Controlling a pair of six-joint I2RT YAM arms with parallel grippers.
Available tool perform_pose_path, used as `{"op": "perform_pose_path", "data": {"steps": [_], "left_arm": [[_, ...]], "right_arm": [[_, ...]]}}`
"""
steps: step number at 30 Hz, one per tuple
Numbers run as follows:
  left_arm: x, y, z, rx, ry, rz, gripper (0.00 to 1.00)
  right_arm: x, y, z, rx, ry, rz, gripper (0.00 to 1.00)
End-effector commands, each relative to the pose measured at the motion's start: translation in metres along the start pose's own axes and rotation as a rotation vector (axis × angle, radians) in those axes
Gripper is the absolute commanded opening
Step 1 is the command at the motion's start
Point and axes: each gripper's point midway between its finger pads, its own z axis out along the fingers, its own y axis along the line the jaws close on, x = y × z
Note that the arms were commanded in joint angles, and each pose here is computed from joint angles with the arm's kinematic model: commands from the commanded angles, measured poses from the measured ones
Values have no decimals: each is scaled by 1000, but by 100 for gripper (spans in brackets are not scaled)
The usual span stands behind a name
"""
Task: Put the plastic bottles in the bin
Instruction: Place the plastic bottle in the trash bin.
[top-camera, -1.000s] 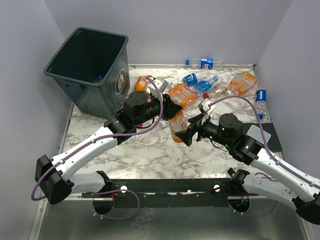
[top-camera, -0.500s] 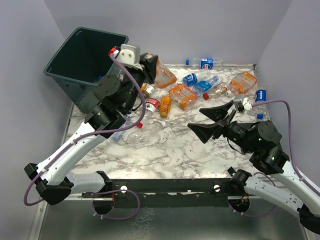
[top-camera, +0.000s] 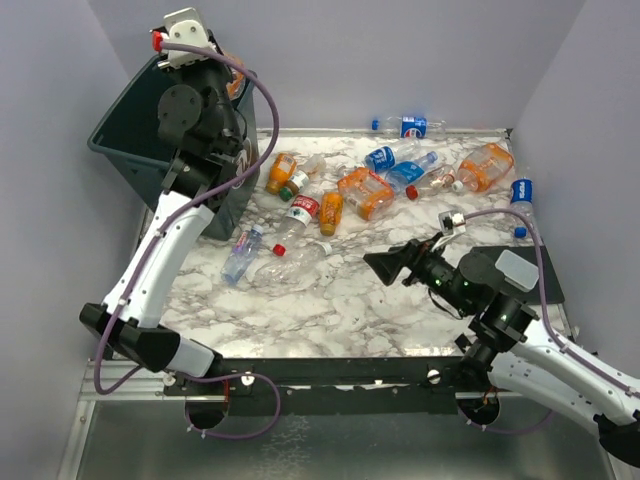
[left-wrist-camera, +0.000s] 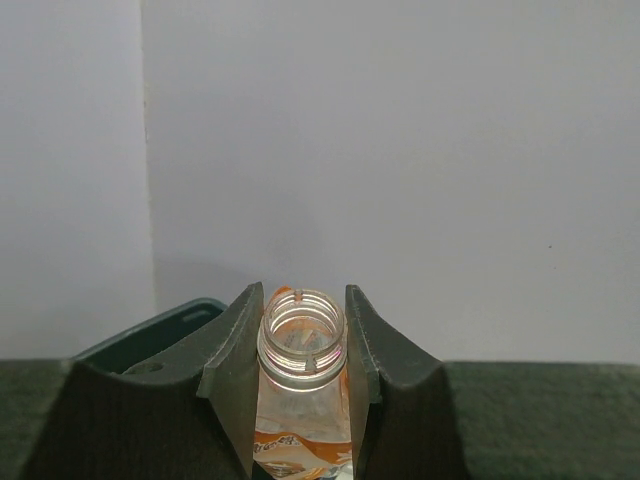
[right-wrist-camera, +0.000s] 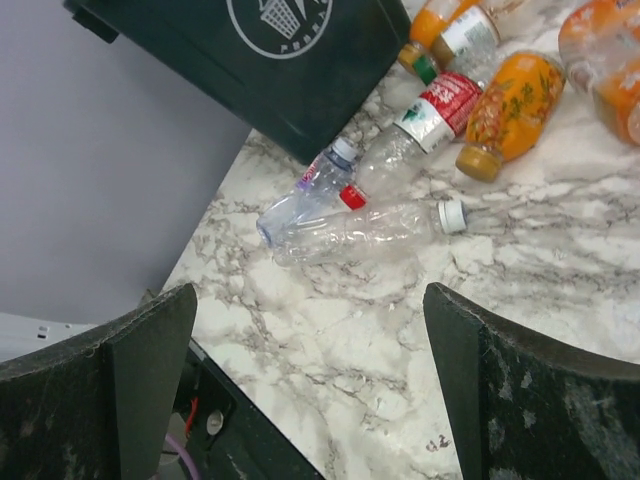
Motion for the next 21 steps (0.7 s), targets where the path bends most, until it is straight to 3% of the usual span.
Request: {"op": "perform_pose_path", "data": {"steps": [1, 8, 21], "left_arm": [[7, 21, 11, -135, -19, 14, 0], [74, 51, 13, -302, 86, 208, 0], [148, 91, 8, -355, 279, 254, 0]], "right_arm": [[23, -19, 1, 57, 15, 125, 100], [52, -54, -7, 198, 48, 214, 100], [59, -48, -4, 166, 85, 212, 100]]}}
